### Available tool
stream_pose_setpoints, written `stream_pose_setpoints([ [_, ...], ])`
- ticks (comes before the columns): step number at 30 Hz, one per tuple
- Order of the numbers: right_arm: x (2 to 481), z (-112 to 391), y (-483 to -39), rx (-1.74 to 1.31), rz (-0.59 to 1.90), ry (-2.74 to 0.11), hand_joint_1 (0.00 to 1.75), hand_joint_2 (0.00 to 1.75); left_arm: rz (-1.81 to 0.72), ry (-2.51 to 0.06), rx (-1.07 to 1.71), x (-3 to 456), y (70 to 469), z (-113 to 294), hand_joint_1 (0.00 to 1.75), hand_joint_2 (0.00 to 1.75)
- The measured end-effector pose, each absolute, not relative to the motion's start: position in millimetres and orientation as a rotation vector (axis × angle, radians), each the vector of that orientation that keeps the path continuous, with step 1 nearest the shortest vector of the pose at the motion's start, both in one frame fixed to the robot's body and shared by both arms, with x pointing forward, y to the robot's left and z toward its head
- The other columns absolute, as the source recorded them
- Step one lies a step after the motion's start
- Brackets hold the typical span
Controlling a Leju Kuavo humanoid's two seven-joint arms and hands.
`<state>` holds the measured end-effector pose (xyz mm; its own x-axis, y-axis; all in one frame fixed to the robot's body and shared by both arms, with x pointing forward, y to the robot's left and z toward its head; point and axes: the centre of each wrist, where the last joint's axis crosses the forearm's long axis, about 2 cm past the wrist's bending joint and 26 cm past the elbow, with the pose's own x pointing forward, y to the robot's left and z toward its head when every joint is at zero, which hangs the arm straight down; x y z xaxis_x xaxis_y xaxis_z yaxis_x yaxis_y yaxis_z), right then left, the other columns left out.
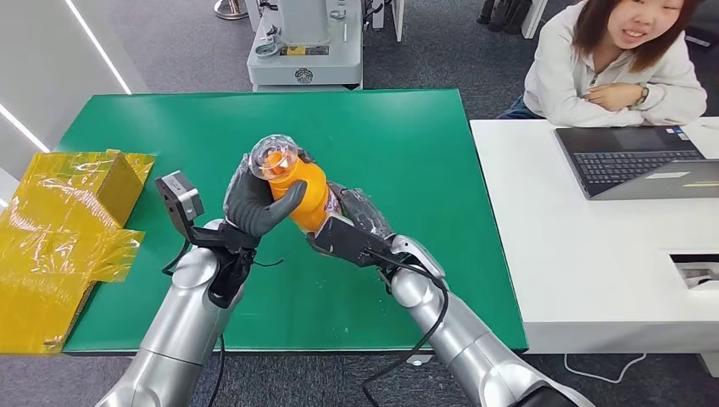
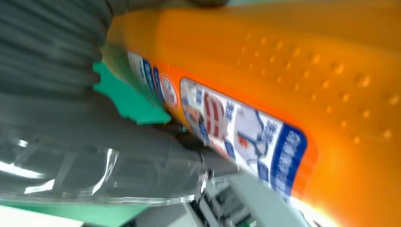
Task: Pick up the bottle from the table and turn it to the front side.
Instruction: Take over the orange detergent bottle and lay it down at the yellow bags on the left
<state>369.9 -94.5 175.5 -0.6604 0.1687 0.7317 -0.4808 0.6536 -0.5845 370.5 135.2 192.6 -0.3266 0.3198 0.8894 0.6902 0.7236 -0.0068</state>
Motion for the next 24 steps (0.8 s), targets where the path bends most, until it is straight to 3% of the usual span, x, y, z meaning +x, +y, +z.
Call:
stream_pose_setpoints([
  [2,370.2,174.3,-95.4,0.24,1.026,-2.06,1.63,1.75,-0.469,-1.929,-0.766,371.0,135.2,191.5,1.75,1.75],
  [3,370.4,173.7,-95.8,0.24,1.027,-2.058,1.43,1.75,-0.473,-1.93,-0.759,371.1,135.4,191.0,1.75,1.75],
  [6,370.8,172.1,-97.4,0.245,1.026,-2.056,0.24,1.75,-0.491,-1.945,-0.711,371.5,136.2,189.9,1.75,1.75],
  [7,370.9,171.6,-98.1,0.252,1.021,-2.057,0.0,1.75,-0.502,-1.957,-0.678,371.8,136.6,189.6,1.75,1.75],
  [14,359.4,161.1,-102.2,0.329,0.962,-2.065,0.0,1.75,-0.614,-2.063,-0.271,376.9,153.4,186.8,1.75,1.75],
  [20,339.2,150.3,-111.2,0.357,0.89,-2.073,0.0,1.75,-0.72,-2.18,0.278,387.7,188.7,195.9,1.75,1.75],
  [24,324.8,144.5,-118.4,0.363,0.856,-2.085,0.0,1.75,-0.752,-2.192,0.434,392.7,211.1,197.7,1.75,1.75],
])
